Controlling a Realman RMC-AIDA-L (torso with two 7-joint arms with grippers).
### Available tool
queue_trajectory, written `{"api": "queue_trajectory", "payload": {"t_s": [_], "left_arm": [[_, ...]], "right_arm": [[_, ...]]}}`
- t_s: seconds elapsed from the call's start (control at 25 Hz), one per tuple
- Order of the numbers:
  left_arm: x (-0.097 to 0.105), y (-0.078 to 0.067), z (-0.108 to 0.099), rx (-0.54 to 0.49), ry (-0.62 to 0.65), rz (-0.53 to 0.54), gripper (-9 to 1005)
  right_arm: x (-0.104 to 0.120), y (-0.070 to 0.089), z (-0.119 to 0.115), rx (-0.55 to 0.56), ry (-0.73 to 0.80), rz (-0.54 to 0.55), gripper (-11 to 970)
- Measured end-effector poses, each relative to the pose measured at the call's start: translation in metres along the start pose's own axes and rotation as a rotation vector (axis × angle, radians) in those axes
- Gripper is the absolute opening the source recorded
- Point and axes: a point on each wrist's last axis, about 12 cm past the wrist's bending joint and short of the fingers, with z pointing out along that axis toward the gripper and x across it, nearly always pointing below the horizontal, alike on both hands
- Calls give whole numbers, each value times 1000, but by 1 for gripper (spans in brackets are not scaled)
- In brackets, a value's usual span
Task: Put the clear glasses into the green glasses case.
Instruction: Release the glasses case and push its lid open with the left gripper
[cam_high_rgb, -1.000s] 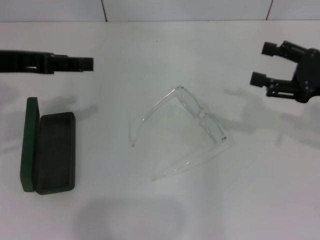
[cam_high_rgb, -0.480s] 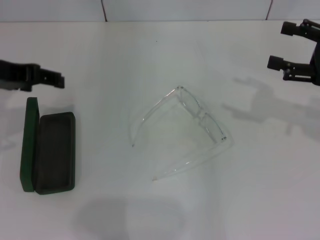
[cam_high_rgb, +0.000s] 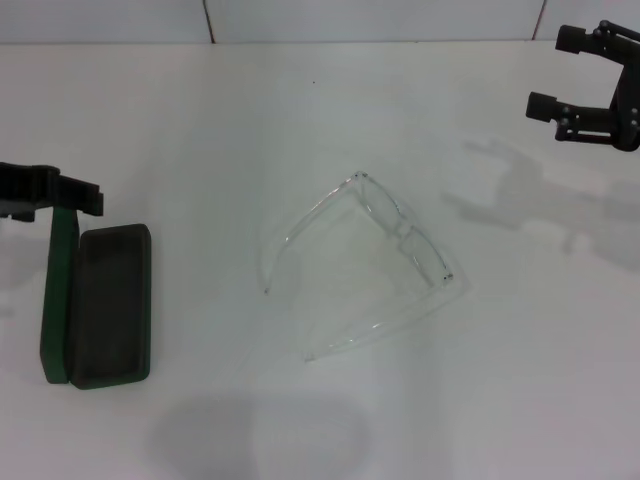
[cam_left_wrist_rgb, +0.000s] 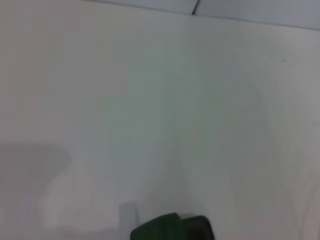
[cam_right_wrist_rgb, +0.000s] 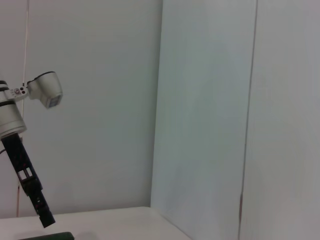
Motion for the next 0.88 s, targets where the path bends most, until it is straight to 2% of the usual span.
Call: {"api": "queue_trajectory", "payload": {"t_s": [0.52, 0.88], "left_arm": [[7, 4, 3, -13, 44, -16, 792], [13, 7, 15, 5, 98, -39, 790]], "right_arm": [[-2, -2, -1, 7, -3, -14, 887], [0, -2, -1, 13, 0, -21, 886]]}}
